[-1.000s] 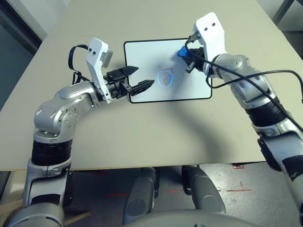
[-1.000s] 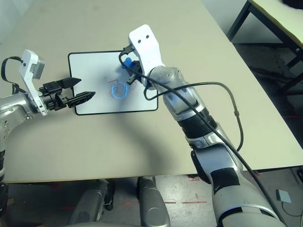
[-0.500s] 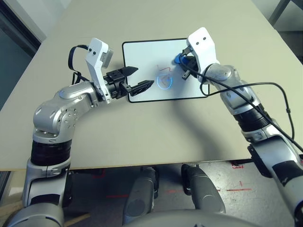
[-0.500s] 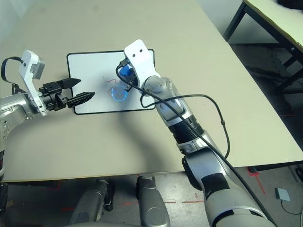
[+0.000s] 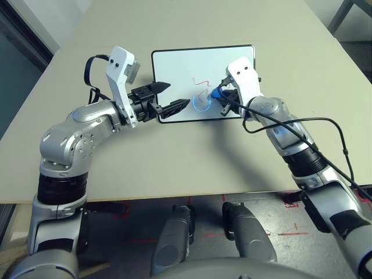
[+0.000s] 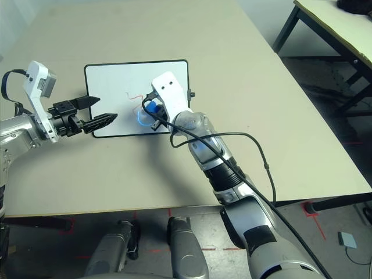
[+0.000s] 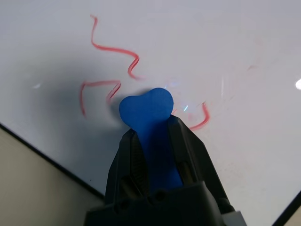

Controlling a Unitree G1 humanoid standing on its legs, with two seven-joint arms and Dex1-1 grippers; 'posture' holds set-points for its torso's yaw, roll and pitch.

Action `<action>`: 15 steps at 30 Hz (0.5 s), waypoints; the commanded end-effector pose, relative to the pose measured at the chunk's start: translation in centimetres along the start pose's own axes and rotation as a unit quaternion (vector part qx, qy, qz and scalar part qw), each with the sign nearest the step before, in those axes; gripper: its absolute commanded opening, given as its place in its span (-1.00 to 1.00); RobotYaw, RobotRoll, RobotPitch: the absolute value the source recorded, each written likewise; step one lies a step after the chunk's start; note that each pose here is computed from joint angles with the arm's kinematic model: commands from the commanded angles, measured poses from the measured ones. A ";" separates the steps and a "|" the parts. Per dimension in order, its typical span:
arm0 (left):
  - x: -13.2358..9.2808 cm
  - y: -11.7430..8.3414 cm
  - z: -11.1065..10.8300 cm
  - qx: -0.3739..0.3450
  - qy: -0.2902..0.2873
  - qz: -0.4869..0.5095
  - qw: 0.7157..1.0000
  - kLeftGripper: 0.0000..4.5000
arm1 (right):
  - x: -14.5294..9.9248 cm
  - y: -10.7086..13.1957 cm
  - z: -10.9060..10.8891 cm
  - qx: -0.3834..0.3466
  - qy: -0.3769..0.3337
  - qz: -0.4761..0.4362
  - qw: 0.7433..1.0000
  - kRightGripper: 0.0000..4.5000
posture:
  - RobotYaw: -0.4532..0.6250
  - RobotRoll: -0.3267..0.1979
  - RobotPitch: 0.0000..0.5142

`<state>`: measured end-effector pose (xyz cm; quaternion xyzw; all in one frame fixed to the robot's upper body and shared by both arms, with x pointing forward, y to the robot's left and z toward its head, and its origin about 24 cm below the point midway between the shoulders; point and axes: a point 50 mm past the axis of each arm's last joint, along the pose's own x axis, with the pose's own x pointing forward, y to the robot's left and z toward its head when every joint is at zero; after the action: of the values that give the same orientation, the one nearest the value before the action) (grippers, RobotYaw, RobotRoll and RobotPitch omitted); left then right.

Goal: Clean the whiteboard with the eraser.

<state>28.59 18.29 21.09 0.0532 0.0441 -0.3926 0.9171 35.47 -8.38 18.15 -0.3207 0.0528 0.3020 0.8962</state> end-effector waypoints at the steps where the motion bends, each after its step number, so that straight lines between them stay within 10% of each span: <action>1: 0.0 -0.1 0.0 -0.005 0.001 -0.003 1.000 1.00 | -0.4 -3.0 0.2 -0.015 0.002 -0.061 0.998 -0.63 | -0.03 0.25 -0.20; 7: 0.0 -0.1 0.0 -0.007 0.000 -0.003 1.000 1.00 | -0.5 -4.1 0.7 -0.020 -0.009 -0.086 0.996 -0.63 | -0.03 0.25 -0.21; 15: 0.0 -0.3 0.0 -0.008 0.000 -0.003 1.000 1.00 | 0.0 0.0 -1.8 -0.001 0.018 -0.017 1.000 -0.64 | -0.02 0.25 -0.18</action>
<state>28.61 18.19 21.04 0.0489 0.0458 -0.3910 0.9179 36.06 -9.80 19.48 -0.3291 0.0060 0.2569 0.9087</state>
